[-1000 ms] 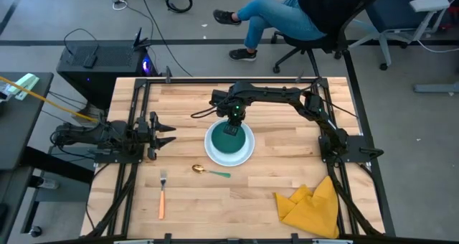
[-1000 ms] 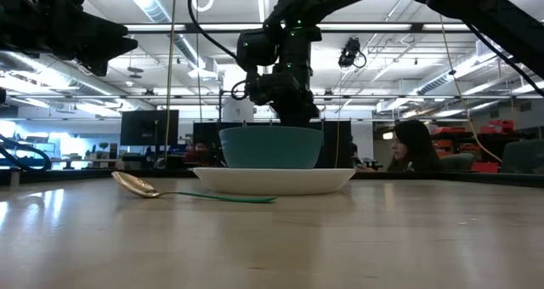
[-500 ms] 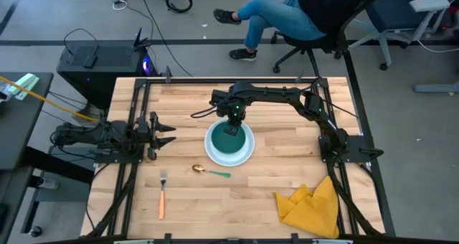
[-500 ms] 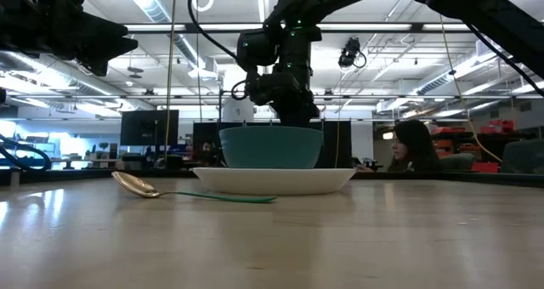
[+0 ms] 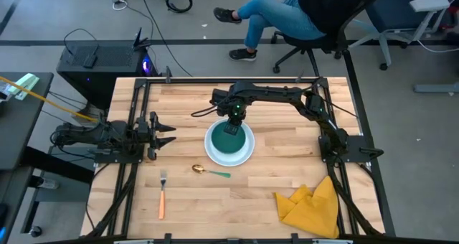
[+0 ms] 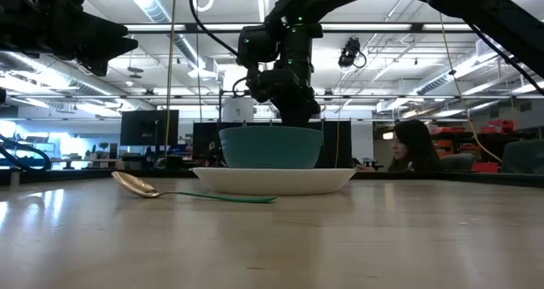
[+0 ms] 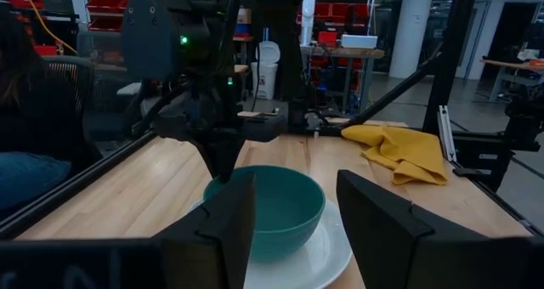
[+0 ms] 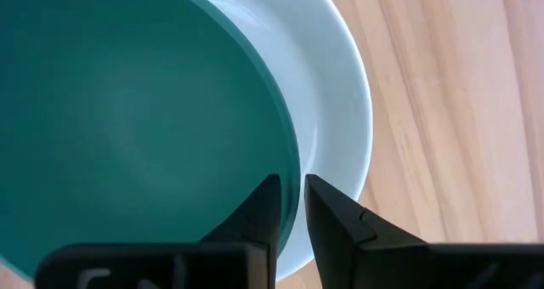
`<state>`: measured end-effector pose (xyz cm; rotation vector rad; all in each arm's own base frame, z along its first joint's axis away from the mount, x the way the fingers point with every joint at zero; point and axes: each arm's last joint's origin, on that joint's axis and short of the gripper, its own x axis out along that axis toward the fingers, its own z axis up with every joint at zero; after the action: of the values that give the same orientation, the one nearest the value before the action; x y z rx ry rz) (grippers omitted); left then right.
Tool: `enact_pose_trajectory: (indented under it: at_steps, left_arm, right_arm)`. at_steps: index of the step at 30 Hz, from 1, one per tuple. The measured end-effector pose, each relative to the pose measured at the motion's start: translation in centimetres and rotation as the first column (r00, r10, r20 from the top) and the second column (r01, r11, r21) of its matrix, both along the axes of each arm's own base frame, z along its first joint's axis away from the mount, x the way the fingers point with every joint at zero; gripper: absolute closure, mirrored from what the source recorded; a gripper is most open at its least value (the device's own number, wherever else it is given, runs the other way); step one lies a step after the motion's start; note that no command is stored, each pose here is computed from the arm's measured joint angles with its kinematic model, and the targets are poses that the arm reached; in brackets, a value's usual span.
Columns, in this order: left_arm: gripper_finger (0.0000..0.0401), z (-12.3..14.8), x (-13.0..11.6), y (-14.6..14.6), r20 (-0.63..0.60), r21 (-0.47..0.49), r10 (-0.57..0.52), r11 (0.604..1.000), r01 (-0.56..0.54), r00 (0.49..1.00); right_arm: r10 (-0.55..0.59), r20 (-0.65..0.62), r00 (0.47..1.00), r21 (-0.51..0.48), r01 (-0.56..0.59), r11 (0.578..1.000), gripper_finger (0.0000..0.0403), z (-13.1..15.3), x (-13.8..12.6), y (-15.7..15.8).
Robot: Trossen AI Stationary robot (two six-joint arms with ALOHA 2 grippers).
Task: Set table place
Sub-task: Put the green bowl on top of the white plate, then put the orange fork on the left of the white plate
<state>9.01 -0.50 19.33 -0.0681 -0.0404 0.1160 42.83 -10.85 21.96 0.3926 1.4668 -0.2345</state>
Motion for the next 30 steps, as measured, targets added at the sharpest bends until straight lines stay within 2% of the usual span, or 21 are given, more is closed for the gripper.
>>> enact_pose_trajectory:
  at_steps: [9, 14, 18, 22, 25, 30]
  left_arm:
    - [0.0226, 0.0, 0.0, 0.0, 0.001, 0.0, 0.0, 1.0, 0.0, 1.0]
    - [0.0223, 0.0, 0.0, 0.0, 0.0, 0.0, 0.0, 1.0, 0.0, 1.0]
    - [0.0226, 0.0, 0.0, 0.0, 0.0, 0.0, 0.0, 1.0, 0.0, 1.0]
    - [0.0227, 0.0, 0.0, 0.0, 0.0, 0.0, 0.0, 1.0, 0.0, 1.0]
    - [0.0227, 0.0, 0.0, 0.0, 0.0, 0.0, 0.0, 1.0, 0.0, 1.0]
    - [0.0227, 0.0, 0.0, 0.0, 0.001, 0.0, -0.001, 1.0, 0.001, 1.0]
  right_arm:
    - [-0.001, 0.038, 0.999, -0.01, 0.001, 1.0, 0.0339, 2.0, -0.6, 0.1]
    - [-0.003, 0.112, 0.994, -0.028, 0.006, 1.0, 0.0339, 5.1, -1.7, 0.4]
    - [-0.022, 0.235, 0.972, -0.051, 0.035, 0.998, 0.0339, 9.1, -3.1, 1.0]
    - [0.029, 0.422, 0.906, -0.082, 0.007, 0.997, 0.0339, 13.9, -4.7, 3.0]
    - [0.122, 0.557, 0.822, -0.135, -0.055, 0.989, 0.0339, 17.8, -6.6, 5.1]
    - [0.232, 0.681, 0.694, -0.216, -0.112, 0.97, 0.0339, 22.8, -10.7, 8.2]
